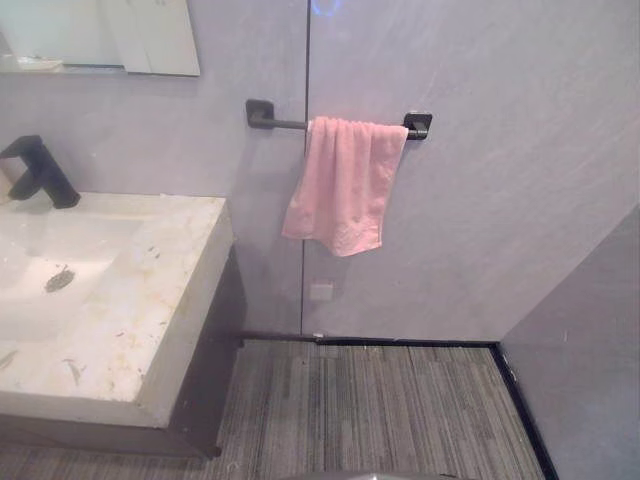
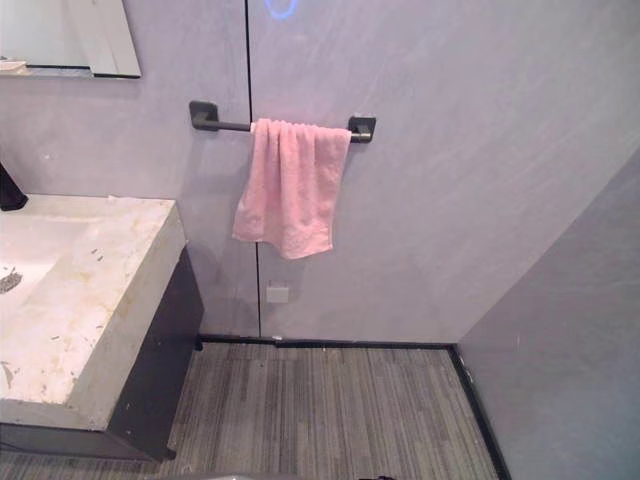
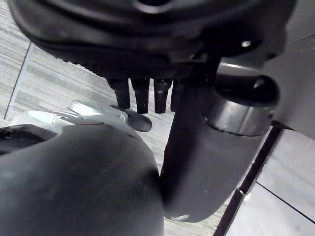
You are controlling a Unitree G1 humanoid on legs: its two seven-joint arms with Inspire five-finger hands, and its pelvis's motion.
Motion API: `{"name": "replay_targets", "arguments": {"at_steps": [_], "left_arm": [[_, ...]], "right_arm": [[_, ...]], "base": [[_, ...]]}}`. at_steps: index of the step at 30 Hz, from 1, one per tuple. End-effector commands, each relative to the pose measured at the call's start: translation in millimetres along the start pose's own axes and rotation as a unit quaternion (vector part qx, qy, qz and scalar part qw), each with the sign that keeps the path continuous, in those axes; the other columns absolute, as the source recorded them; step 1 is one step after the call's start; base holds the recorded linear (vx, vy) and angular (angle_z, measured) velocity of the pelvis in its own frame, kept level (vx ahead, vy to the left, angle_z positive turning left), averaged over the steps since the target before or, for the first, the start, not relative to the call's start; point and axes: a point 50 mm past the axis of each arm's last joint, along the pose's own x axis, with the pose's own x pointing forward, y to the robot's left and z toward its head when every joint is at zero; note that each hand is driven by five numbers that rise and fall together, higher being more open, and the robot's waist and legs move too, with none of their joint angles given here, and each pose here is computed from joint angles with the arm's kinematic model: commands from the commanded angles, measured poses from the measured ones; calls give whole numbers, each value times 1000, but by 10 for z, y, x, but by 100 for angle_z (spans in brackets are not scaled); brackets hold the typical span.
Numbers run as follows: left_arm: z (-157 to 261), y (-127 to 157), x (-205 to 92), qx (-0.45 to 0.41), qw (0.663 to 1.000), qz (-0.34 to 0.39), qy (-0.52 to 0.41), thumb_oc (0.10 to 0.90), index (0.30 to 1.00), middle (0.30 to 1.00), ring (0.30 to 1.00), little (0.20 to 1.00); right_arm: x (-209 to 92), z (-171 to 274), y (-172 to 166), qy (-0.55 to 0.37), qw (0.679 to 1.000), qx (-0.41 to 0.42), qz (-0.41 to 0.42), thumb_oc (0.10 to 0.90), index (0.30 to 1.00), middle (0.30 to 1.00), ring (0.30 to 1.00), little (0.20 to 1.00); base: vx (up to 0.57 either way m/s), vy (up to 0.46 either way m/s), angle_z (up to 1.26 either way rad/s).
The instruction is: Organize the bathroom.
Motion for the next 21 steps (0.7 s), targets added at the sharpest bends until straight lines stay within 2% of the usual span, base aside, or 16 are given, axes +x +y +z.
{"name": "replay_targets", "arguments": {"at_steps": [1, 12, 21], "left_arm": [[-60, -60, 19, 43, 998, 17, 37, 800, 900, 900, 900, 900], [78, -39, 6, 98, 994, 30, 45, 800, 900, 900, 900, 900], [110, 58, -10, 85, 995, 36, 24, 800, 900, 900, 900, 900]], "right_arm": [[-11, -249, -240, 53, 997, -10, -51, 800, 900, 900, 900, 900], [-30, -140, -383, 16, 998, 13, -67, 800, 900, 900, 900, 900], [-37, -367, -406, 52, 997, 9, -57, 800, 900, 900, 900, 900]], "base": [[3, 93, -14], [34, 99, -16], [233, -213, 12]]}}
